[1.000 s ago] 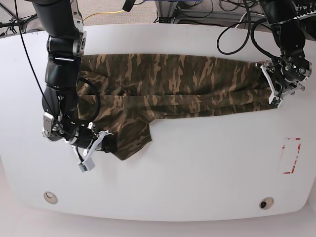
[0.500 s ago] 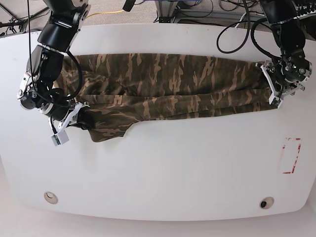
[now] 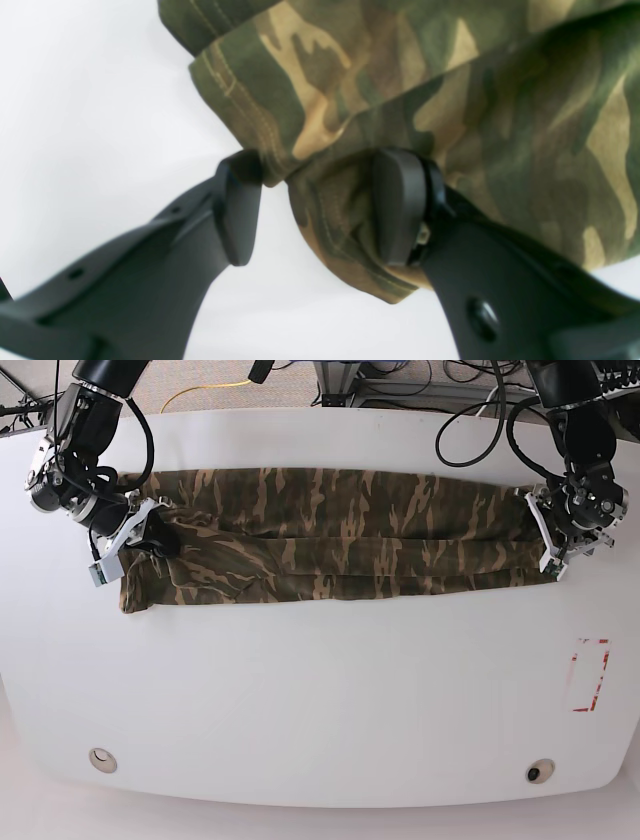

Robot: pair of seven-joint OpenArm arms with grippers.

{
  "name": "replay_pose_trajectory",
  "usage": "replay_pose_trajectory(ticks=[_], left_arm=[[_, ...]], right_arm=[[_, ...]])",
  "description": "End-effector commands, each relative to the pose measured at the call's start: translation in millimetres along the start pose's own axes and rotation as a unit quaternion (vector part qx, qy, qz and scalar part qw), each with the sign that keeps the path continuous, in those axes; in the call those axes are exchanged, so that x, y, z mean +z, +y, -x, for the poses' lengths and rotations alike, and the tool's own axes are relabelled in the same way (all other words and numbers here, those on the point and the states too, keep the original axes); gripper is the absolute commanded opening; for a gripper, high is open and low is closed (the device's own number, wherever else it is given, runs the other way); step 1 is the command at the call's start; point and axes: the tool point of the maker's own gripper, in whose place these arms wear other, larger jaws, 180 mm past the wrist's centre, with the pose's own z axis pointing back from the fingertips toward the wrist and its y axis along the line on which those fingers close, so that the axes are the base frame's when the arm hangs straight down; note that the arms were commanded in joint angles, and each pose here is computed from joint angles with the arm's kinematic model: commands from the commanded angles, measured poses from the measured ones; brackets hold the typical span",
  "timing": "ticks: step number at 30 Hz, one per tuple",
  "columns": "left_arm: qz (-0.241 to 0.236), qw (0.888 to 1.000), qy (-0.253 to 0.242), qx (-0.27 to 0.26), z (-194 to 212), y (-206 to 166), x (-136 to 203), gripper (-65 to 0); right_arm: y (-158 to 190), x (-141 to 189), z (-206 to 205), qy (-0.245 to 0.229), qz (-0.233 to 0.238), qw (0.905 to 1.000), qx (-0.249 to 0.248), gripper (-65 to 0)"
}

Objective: Fold the T-shirt properly
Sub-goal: 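Fold the sleeve over onto the shirt with the right gripper, then release with the left gripper and move it to the strip's end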

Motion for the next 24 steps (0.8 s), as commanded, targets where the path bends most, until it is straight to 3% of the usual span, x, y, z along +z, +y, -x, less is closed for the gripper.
replay_pose_trajectory(ticks=[1,5,7,10,13,18,20,24], left_arm=[[-0.014,1.000,0.009,-0.009,2,11,4,-31.8],[-0.016,1.000,0.012,-0.017,2,13,5,-31.8],[-0.018,1.000,0.013,-0.020,3,15,6,-31.8],[-0.019,1.000,0.012,-0.020,2,16,6,-31.8],[-0.020,1.000,0.010,-0.021,1,18,7,-31.8],[-0.026,0.999,-0.007,-0.019,-14,23,10,-31.8],[-0.025,0.999,-0.009,-0.018,-16,22,10,-31.8],[-0.035,0.999,-0.028,-0.015,-35,31,13,-31.8]], right_arm=[[-2,6,-10,-0.017,0.003,0.9998,0.011,-60.9],[-14,12,1,0.002,0.031,0.9995,0.009,-48.7],[-32,22,7,0.012,0.074,0.9972,0.005,-40.9],[-53,37,12,0.019,0.123,0.9923,-0.002,-33.3],[-59,46,6,0.007,0.139,0.9903,-0.001,-27.3],[-35,49,-25,-0.044,0.104,0.9933,0.027,-23.5],[-9,36,-32,-0.067,0.054,0.9960,0.026,-23.5],[17,11,-42,-0.078,0.006,0.9965,0.029,-23.9]])
